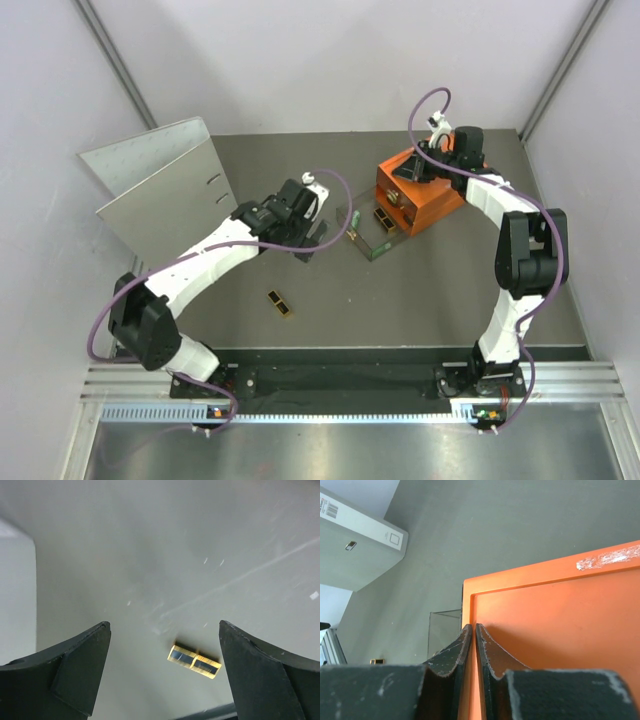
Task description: Organize the makeup
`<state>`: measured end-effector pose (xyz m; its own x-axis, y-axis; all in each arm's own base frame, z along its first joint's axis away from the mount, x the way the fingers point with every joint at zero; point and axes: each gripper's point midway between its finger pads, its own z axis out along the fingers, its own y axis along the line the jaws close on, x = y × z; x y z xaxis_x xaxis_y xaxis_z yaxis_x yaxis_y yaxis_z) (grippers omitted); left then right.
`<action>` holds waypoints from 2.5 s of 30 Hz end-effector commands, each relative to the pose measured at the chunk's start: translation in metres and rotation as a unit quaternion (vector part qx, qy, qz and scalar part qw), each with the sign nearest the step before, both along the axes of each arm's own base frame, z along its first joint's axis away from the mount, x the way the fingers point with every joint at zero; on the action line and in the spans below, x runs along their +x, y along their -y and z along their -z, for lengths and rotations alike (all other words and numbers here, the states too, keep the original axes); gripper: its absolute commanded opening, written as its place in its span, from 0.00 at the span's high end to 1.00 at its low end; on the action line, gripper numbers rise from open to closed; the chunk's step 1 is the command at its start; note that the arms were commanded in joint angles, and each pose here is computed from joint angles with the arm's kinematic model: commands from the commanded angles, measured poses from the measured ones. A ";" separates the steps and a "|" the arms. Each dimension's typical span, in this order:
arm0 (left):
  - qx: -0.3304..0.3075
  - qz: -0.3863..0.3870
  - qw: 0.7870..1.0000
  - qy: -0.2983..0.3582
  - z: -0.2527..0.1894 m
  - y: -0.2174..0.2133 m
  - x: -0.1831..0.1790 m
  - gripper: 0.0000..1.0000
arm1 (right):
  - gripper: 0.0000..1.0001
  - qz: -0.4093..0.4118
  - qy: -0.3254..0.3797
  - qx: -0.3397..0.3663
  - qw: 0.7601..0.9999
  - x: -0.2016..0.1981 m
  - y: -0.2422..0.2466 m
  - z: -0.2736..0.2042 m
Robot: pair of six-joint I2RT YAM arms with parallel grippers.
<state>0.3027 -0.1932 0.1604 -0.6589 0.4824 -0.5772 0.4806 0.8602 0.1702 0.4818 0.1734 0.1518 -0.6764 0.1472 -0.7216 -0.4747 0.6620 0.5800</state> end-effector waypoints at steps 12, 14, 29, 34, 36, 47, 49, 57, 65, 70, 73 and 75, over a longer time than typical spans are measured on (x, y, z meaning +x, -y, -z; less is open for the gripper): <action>0.041 0.092 0.988 -0.113 0.058 -0.038 -0.072 0.06 | 0.90 0.019 -0.288 -0.103 0.952 -0.097 0.027 0.162; 0.031 0.106 0.986 -0.121 0.062 -0.035 -0.074 0.05 | 0.90 0.018 -0.287 -0.104 0.952 -0.097 0.027 0.161; 0.003 0.099 0.956 -0.278 0.088 -0.016 -0.100 0.02 | 0.90 0.017 -0.288 -0.103 0.952 -0.098 0.026 0.161; 0.044 0.088 0.955 -0.278 0.093 -0.032 -0.099 0.02 | 0.90 0.017 -0.289 -0.104 0.951 -0.098 0.027 0.161; 0.044 0.087 0.956 -0.277 0.092 -0.032 -0.098 0.01 | 0.90 0.017 -0.288 -0.104 0.952 -0.097 0.027 0.161; 0.070 0.101 0.946 -0.301 0.114 -0.038 -0.101 0.01 | 0.90 0.015 -0.289 -0.105 0.951 -0.097 0.027 0.161; 0.073 0.111 0.942 -0.309 0.118 -0.039 -0.105 0.01 | 0.90 0.015 -0.290 -0.105 0.951 -0.097 0.027 0.161; 0.086 0.117 0.938 -0.316 0.127 -0.044 -0.108 0.06 | 0.90 0.015 -0.291 -0.105 0.951 -0.098 0.027 0.162; 0.092 0.114 0.937 -0.316 0.141 -0.044 -0.104 0.10 | 0.90 0.016 -0.289 -0.105 0.951 -0.097 0.027 0.160; 0.105 0.112 0.936 -0.318 0.147 -0.047 -0.101 0.13 | 0.90 0.015 -0.289 -0.105 0.951 -0.097 0.027 0.161; 0.104 0.113 0.936 -0.316 0.147 -0.046 -0.099 0.20 | 0.90 0.015 -0.290 -0.105 0.951 -0.097 0.027 0.162; 0.104 0.115 0.936 -0.316 0.146 -0.044 -0.097 0.41 | 0.90 0.015 -0.289 -0.105 0.952 -0.097 0.027 0.162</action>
<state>0.1955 -0.1454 0.0160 -0.7112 0.7019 0.0399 0.6989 0.7120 -0.0674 0.4818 0.1733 0.1515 -0.6770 0.1468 -0.7212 -0.4782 0.6572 0.5826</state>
